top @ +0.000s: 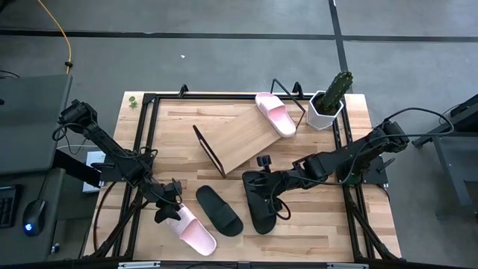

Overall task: Pick and place slides into the shelf
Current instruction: Put the pink slide on the shelf

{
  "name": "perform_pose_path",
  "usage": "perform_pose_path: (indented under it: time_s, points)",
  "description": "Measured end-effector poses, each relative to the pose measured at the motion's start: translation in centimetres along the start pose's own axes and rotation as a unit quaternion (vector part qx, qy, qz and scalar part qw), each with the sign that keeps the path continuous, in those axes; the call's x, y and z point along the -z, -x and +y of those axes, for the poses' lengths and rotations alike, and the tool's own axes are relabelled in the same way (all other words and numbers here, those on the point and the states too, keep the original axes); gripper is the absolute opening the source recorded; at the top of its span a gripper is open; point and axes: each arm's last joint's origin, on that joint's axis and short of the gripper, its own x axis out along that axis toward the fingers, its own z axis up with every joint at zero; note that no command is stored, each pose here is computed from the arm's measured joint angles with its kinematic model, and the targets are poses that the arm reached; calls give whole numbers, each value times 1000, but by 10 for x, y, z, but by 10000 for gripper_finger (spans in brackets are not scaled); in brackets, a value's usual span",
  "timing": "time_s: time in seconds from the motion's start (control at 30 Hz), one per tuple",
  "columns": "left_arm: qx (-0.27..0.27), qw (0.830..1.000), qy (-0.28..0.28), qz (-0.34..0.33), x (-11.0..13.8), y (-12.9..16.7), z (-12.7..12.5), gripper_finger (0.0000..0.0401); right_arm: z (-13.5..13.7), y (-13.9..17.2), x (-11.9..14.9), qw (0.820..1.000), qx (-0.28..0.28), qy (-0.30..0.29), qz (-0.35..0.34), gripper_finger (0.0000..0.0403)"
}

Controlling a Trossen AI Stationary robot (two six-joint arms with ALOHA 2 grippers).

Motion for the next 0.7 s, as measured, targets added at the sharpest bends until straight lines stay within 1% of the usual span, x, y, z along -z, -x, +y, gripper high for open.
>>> perform_pose_path:
  time_s: [0.1, 0.2, 0.47, 0.7]
  points:
    - [0, 1000, 0, 0, 0, 0, 0, 185, 0, 0, 0, 1000, 0, 0, 0, 108]
    - [-6, 1000, -1, -3, 0, -1, 1, 163, 0, 0, 0, 1000, 0, 0, 0, 108]
    - [-23, 1000, -1, 9, 2, -8, 5, 86, 0, 0, 0, 1000, 0, 0, 0, 108]
    - [-10, 1000, -17, 2, 0, -9, 2, 16, 0, 0, 0, 1000, 1, 0, 0, 108]
